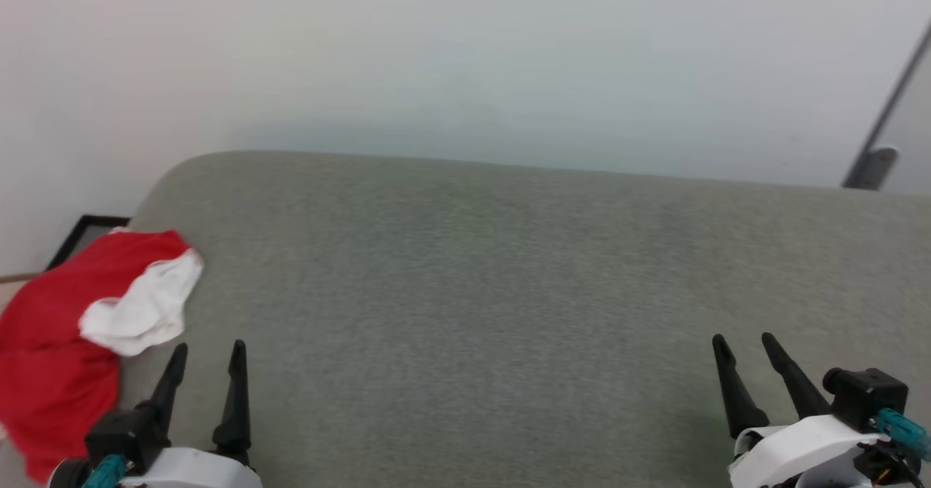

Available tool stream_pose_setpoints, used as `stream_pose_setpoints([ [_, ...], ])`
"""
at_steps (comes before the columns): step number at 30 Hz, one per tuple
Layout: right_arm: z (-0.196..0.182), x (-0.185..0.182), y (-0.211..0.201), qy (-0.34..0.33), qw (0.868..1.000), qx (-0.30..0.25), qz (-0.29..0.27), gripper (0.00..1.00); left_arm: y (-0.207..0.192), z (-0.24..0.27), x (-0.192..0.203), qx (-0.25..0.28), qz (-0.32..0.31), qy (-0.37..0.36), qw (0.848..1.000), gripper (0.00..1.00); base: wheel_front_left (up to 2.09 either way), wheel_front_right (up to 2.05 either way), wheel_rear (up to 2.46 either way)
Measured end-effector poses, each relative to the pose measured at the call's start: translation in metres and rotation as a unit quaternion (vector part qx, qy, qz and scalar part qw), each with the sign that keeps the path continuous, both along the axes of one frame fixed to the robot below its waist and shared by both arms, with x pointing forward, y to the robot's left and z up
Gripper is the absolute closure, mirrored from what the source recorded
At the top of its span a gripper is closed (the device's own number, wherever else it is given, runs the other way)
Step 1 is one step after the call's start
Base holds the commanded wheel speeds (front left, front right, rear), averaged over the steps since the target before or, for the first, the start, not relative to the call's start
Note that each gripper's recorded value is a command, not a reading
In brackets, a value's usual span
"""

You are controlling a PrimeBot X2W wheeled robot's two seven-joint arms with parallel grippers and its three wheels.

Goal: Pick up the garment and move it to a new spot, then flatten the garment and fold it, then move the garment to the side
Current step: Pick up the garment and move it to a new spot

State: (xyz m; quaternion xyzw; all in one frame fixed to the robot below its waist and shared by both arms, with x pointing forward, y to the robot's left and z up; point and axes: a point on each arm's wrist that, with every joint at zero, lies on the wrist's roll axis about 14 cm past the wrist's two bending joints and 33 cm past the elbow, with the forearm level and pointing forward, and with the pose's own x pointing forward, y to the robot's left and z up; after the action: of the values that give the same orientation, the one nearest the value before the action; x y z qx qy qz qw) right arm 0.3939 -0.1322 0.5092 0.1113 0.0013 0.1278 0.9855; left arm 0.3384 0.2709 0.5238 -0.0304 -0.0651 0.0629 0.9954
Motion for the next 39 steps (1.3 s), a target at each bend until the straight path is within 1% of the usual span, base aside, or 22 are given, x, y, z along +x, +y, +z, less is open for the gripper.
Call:
stream_pose_setpoints([
  [8, 0.005, 0.009, 0.055, -0.005, 0.997, -0.005, 0.078, 0.0, 0.038, 0.006, -0.034, -0.001, 0.073, -0.013, 0.997, 0.0, 0.0, 0.0, 0.0],
  [16, 0.009, 0.009, 0.109, -0.01, 0.988, -0.009, 0.152, 0.0, 0.069, 0.006, -0.072, -0.008, 0.142, -0.02, 0.99, 0.0, 0.0, 0.0, 0.0],
  [20, 0.009, 0.007, 0.128, -0.009, 0.984, -0.01, 0.178, 0.0, 0.08, 0.007, -0.089, -0.009, 0.167, -0.022, 0.986, 0.0, 0.0, 0.0, 0.0],
  [25, 0.009, 0.006, 0.143, -0.01, 0.98, -0.013, 0.198, 0.0, 0.089, 0.008, -0.105, -0.01, 0.19, -0.025, 0.981, 0.0, 0.0, 0.0, 0.0],
  [31, 0.008, 0.006, 0.152, -0.009, 0.978, -0.013, 0.209, 0.0, 0.095, 0.011, -0.115, -0.014, 0.206, -0.027, 0.978, 0.0, 0.0, 0.0, 0.0],
  [39, 0.005, 0.011, 0.15, -0.007, 0.979, -0.011, 0.206, 0.0, 0.103, 0.012, -0.113, -0.029, 0.215, -0.02, 0.976, 0.0, 0.0, 0.0, 0.0],
])
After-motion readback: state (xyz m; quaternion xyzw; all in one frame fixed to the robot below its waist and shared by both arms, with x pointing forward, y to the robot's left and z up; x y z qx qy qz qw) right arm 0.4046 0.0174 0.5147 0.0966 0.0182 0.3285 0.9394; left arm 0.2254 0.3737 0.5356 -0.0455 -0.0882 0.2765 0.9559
